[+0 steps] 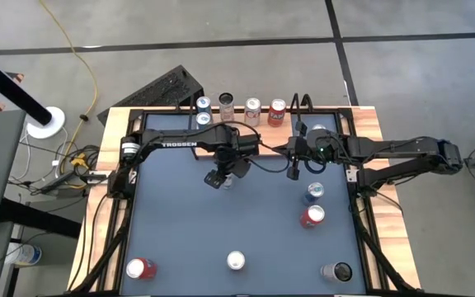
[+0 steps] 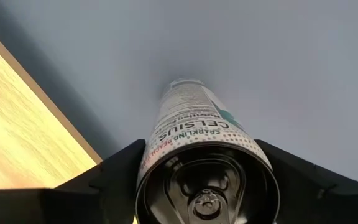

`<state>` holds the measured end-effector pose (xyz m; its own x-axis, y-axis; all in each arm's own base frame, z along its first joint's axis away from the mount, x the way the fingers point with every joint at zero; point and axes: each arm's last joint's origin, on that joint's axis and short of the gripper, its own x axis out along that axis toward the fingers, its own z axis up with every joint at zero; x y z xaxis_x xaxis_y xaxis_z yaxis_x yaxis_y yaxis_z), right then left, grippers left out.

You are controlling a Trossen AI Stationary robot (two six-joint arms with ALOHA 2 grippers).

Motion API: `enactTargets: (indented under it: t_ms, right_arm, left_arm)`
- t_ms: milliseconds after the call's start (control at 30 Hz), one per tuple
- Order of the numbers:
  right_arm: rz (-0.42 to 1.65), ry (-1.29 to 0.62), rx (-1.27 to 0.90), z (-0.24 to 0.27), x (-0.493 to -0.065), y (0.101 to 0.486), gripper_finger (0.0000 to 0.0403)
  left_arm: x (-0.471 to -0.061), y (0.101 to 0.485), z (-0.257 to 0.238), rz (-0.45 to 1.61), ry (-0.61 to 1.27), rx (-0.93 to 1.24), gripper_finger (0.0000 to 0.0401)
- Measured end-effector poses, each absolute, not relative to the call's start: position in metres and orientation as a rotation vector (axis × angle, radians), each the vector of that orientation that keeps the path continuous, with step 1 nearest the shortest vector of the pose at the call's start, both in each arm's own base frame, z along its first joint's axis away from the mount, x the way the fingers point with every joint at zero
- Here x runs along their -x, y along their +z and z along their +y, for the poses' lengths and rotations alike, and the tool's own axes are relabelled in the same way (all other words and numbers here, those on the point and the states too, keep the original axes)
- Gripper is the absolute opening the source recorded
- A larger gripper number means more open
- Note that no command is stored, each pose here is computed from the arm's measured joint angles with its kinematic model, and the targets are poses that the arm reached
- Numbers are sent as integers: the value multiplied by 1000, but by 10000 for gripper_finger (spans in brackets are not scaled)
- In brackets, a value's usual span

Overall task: Place canned beverage on shelf
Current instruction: Put the top pink and white soda can onto the shelf aligned with the other pink and white soda can

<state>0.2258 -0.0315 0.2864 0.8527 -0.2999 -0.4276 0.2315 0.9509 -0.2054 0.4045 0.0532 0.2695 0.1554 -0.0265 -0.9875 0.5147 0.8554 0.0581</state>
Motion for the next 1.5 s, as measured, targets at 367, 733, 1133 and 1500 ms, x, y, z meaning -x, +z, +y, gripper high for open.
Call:
enactTargets:
  t_ms: [367, 733, 1133, 1500]
  right_arm:
    - [478, -280, 149, -31, -226, 286, 0]
    - [478, -280, 149, -31, -226, 286, 0]
    - [461, -283, 149, -32, -226, 287, 0]
    - [463, -284, 149, -32, -226, 287, 0]
  left_arm:
    - [-395, 304, 55, 1362, -384, -423, 241]
    - [-375, 354, 114, 1302, -8, -359, 241]
    - [-361, 349, 173, 1260, 106, -202, 241]
    - [-374, 330, 171, 1311, 34, -234, 241]
